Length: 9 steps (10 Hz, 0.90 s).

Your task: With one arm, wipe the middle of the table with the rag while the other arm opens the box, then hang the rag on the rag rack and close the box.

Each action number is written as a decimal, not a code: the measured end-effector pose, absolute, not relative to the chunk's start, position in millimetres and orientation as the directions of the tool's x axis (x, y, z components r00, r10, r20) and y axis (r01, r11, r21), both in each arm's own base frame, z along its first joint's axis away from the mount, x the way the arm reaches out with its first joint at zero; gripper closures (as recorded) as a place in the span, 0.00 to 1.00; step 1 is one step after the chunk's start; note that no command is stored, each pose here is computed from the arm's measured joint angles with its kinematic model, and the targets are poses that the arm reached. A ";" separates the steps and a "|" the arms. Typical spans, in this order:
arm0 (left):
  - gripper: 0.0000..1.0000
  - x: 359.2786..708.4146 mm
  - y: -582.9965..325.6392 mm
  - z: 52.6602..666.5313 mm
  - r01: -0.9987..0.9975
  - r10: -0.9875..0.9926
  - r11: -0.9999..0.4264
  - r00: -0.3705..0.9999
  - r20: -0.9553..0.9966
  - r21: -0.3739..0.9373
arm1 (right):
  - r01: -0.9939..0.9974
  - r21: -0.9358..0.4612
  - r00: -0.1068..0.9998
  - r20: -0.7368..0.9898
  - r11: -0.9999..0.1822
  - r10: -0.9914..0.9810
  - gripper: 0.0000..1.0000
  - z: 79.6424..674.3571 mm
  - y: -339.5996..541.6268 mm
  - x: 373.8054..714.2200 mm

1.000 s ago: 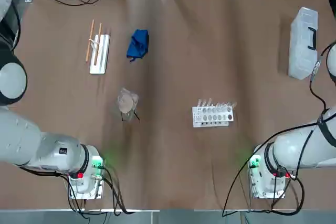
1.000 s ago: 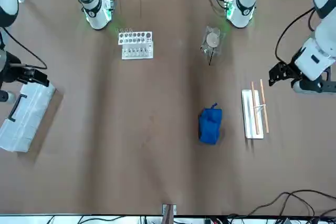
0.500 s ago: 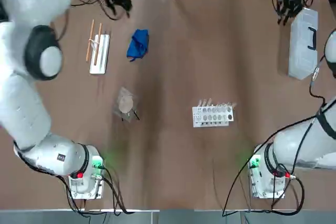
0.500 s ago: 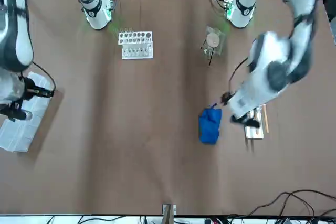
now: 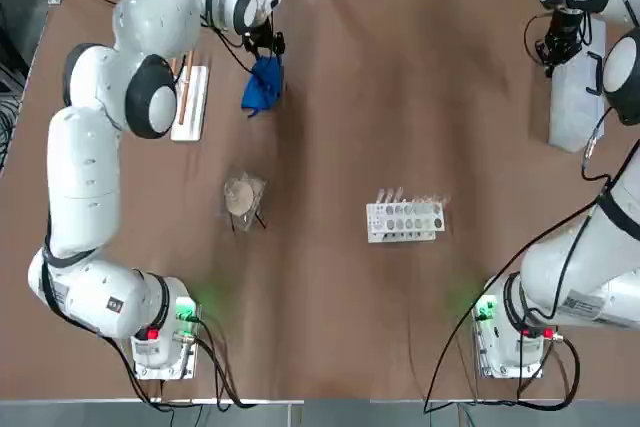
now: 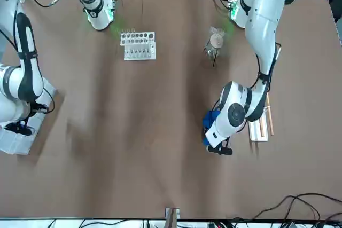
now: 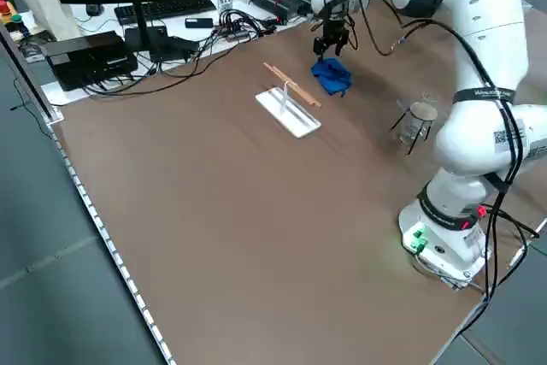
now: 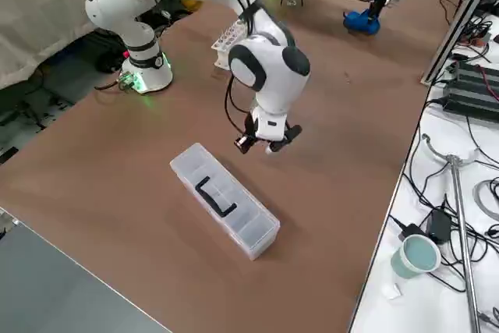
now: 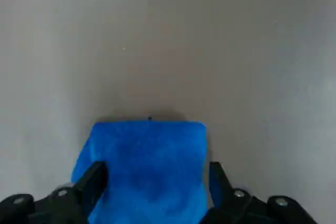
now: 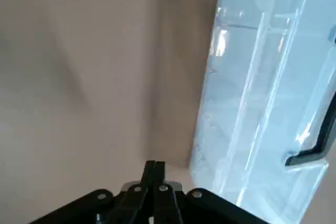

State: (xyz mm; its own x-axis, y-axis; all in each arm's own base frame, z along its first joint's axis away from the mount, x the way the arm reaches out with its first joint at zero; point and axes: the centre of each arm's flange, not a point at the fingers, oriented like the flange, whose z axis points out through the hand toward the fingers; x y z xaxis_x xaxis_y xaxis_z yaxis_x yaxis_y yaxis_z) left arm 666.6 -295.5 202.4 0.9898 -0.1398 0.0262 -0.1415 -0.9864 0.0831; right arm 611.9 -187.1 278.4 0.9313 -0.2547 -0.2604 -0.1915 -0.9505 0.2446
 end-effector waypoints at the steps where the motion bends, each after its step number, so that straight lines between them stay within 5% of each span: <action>1: 0.29 666.0 -296.2 191.8 -0.135 -0.133 -0.987 0.991 0.027 0.084 | -0.175 0.269 0.942 -0.234 -0.947 -0.240 0.97 270.7 -195.2 615.0; 5: 0.89 661.4 -314.5 194.0 -0.142 -0.139 -0.987 0.989 0.040 0.077 | -0.115 0.338 0.955 -0.222 -0.934 -0.198 0.99 232.7 -221.2 614.6; 9: 0.91 638.5 -395.7 192.2 -0.102 -0.086 -0.986 0.989 0.123 0.129 | -0.111 0.360 0.949 -0.237 -0.926 -0.206 0.99 239.9 -228.1 617.9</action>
